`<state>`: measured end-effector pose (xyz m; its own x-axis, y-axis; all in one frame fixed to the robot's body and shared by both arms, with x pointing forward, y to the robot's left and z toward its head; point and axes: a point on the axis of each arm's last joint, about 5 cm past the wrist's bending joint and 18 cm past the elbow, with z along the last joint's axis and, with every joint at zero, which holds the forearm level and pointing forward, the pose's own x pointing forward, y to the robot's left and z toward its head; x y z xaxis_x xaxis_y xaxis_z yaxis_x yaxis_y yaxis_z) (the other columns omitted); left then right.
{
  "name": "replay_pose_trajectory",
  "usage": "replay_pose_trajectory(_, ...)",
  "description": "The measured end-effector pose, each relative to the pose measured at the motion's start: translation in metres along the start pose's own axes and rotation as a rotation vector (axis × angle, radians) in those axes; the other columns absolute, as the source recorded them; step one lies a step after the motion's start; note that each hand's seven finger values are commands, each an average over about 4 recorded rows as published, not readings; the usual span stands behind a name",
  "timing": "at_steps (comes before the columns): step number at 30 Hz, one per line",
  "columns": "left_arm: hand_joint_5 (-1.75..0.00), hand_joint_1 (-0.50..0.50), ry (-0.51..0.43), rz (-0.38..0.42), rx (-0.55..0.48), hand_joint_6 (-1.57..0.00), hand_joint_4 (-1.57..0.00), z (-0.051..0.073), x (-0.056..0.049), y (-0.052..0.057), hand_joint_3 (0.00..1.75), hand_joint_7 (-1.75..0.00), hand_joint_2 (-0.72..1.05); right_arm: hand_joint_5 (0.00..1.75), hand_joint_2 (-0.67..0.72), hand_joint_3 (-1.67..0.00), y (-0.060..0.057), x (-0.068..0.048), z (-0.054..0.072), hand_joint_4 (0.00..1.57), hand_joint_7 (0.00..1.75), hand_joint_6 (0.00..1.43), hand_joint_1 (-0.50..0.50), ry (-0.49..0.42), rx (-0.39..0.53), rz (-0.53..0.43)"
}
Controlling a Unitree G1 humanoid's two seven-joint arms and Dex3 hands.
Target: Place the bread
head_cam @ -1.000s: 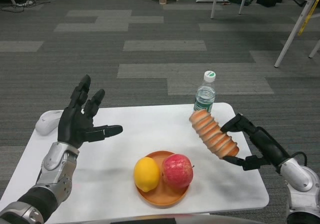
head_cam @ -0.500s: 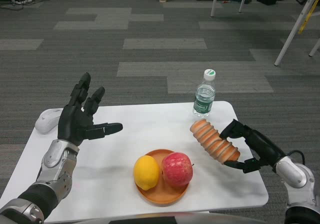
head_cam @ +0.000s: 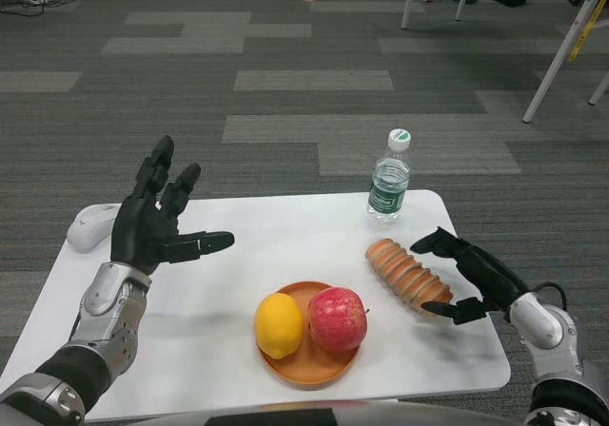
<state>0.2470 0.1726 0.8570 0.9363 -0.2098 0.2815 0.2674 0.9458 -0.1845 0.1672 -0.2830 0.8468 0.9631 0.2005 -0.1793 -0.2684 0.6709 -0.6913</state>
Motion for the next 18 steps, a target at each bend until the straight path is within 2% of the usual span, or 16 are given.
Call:
replay_pose_trajectory(4,-0.41,0.5,0.006,0.003,0.003,0.0,0.0,-0.0007,-0.0006,0.0007,0.0,0.0,0.52,0.15,-0.54,-0.71,-0.0004,-0.0006,-0.0004,0.0,0.21,0.0,-0.38,0.003,0.001,-0.002)
replay_pose_trajectory(8,-0.41,0.5,0.01,0.005,0.005,0.0,0.0,-0.001,-0.0006,0.0011,0.04,0.0,0.47,0.1,-0.54,-0.71,-0.0004,-0.0006,-0.0004,0.0,0.03,0.0,-0.38,0.003,0.002,0.007)
replay_pose_trajectory(10,-0.41,0.5,0.01,0.005,0.005,0.0,0.0,-0.001,-0.0005,0.0012,0.09,0.0,0.47,0.1,-0.54,-0.71,-0.0005,-0.0006,-0.0004,0.0,0.0,0.0,-0.38,0.002,0.002,0.016)
replay_pose_trajectory(13,-0.41,0.5,0.01,0.005,0.005,0.0,0.0,-0.0009,-0.0004,0.0012,0.04,0.0,0.52,0.1,-0.54,-0.71,-0.0005,-0.0007,-0.0004,0.0,0.0,0.0,-0.38,0.001,0.003,0.031)
replay_pose_trajectory(18,-0.41,0.5,0.01,0.004,0.005,0.0,0.0,-0.0009,-0.0003,0.0012,0.09,0.0,0.52,0.1,-0.54,-0.71,-0.0018,-0.0012,0.0003,0.0,0.0,0.0,-0.38,-0.023,0.013,0.037)
